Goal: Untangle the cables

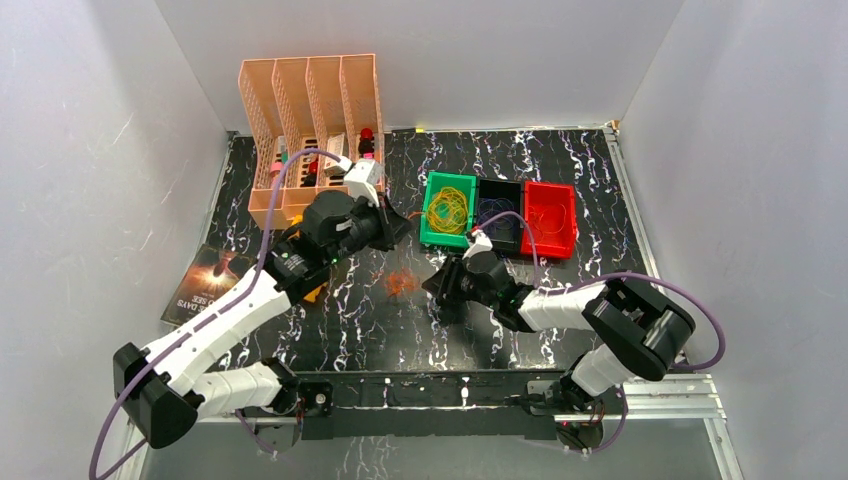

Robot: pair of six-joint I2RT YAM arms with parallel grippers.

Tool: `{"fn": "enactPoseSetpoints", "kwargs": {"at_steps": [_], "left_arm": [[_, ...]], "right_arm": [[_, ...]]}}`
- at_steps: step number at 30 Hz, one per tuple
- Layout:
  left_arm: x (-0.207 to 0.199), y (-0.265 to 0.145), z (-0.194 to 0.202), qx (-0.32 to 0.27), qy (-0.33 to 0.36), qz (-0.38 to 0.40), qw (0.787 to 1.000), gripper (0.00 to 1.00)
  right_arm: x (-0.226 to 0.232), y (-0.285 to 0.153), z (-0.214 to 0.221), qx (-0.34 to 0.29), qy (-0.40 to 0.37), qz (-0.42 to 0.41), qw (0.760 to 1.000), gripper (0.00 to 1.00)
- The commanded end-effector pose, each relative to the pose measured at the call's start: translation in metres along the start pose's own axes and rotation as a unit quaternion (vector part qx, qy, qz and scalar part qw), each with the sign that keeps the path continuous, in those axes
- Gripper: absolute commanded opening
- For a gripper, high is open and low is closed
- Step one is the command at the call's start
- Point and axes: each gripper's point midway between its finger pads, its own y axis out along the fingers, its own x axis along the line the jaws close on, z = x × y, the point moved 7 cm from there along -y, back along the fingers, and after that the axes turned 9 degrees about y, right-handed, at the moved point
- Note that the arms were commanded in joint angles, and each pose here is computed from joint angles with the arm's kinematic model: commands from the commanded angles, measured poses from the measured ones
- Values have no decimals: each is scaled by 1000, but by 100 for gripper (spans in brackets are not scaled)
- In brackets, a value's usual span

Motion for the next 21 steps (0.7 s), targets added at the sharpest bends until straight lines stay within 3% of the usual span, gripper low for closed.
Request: {"fn": "enactPoseSetpoints", "kwargs": {"at_steps": [1,7,12,15,21], "left_arm": [[-3,-20,-30,-36,25,-21,999,0],[-8,-32,-53,-57,42,-31,997,0],[-12,-39,-68,-69,53,-30,996,0],[-15,-40,-74,-72,55,-24,996,0],[-24,-37,-77,-70,57,12,996,0]], "right_arm": [[-3,-2,-6,-23,-21,20,999,44],[-10,-8,-5,-23,-39,34,998,42],[15,-29,-19,-65,-118,-61,989,54],[38,-48,-34,-113,-184,-131,968,69],[84,-78,-62,-198,-297,-229,906,75]]}}
